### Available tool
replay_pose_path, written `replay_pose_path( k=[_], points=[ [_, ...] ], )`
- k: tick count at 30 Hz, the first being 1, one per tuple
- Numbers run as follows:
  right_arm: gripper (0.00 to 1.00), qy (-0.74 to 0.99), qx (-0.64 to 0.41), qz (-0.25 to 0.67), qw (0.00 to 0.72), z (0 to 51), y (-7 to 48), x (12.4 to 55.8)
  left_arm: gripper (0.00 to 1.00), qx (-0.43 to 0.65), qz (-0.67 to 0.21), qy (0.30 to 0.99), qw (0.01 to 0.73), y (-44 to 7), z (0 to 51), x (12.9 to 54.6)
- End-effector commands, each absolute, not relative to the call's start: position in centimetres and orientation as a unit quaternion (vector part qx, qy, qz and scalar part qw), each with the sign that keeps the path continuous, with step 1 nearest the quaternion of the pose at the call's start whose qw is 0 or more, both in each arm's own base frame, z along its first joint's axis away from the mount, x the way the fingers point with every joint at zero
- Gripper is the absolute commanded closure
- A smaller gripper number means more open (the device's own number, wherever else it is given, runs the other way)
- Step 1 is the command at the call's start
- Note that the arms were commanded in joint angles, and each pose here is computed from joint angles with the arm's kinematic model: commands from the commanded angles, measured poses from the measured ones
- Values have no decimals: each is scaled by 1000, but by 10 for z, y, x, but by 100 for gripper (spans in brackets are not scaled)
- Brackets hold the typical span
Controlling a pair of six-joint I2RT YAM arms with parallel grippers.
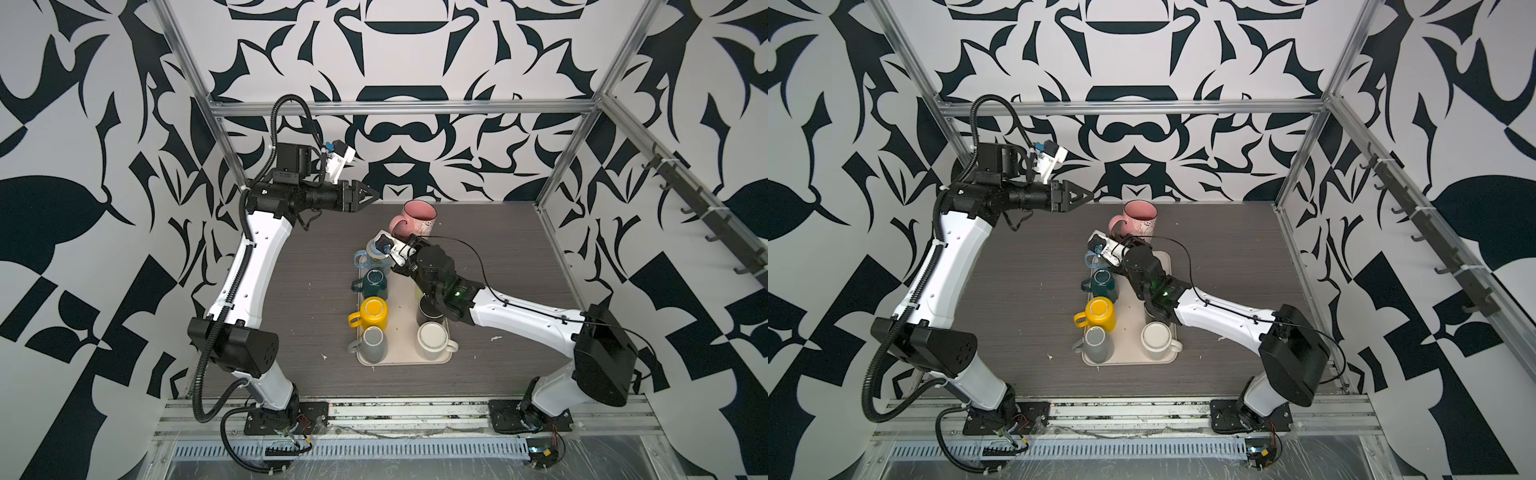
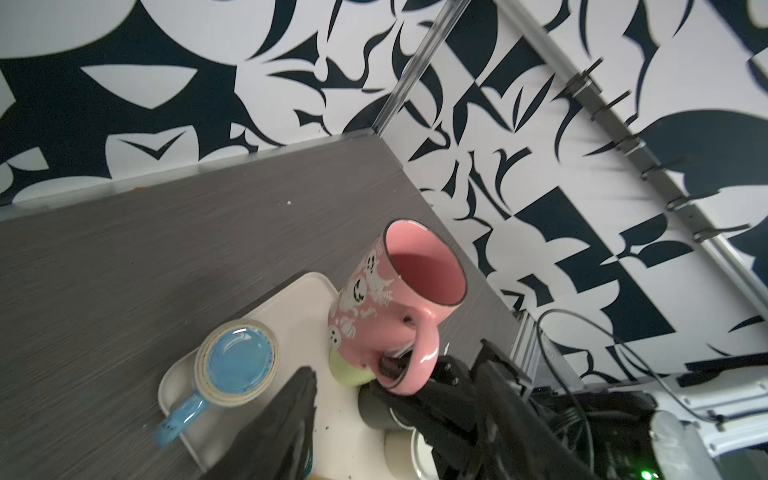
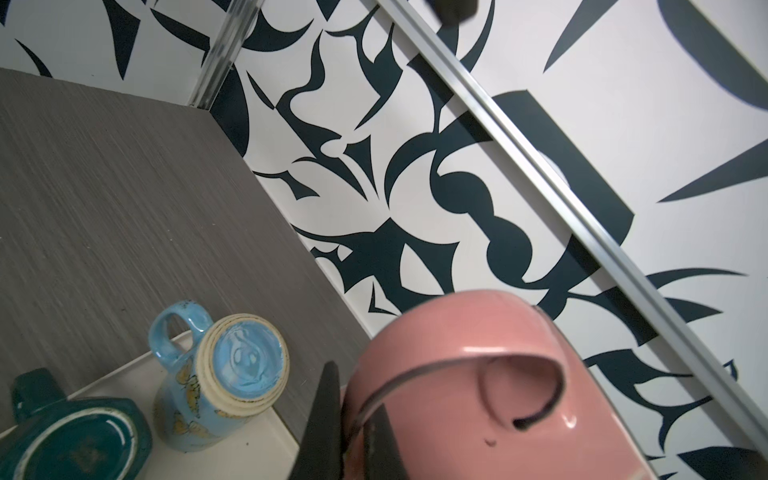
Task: Turn the mug right side up
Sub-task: 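Grasp the pink mug's handle with the left gripper beside the right gripper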
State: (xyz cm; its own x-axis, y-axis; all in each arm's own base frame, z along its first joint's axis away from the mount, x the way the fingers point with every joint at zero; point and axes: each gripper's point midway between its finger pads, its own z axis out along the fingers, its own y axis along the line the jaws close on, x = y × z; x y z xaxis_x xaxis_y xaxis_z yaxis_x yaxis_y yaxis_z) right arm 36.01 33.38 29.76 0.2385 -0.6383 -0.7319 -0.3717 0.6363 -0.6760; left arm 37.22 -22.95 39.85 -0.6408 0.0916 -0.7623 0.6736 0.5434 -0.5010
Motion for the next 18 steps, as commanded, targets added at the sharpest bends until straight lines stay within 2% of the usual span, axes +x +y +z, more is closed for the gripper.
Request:
replay_pose_path(
  k=[1, 18],
  points=[
    [100, 551, -362, -128, 741, 365, 327, 358, 37, 265, -373, 836, 304, -233, 367, 357],
    [100, 540, -387, -146, 733, 362, 339, 361, 39, 300, -315, 858, 272, -253, 336, 349]
  ],
)
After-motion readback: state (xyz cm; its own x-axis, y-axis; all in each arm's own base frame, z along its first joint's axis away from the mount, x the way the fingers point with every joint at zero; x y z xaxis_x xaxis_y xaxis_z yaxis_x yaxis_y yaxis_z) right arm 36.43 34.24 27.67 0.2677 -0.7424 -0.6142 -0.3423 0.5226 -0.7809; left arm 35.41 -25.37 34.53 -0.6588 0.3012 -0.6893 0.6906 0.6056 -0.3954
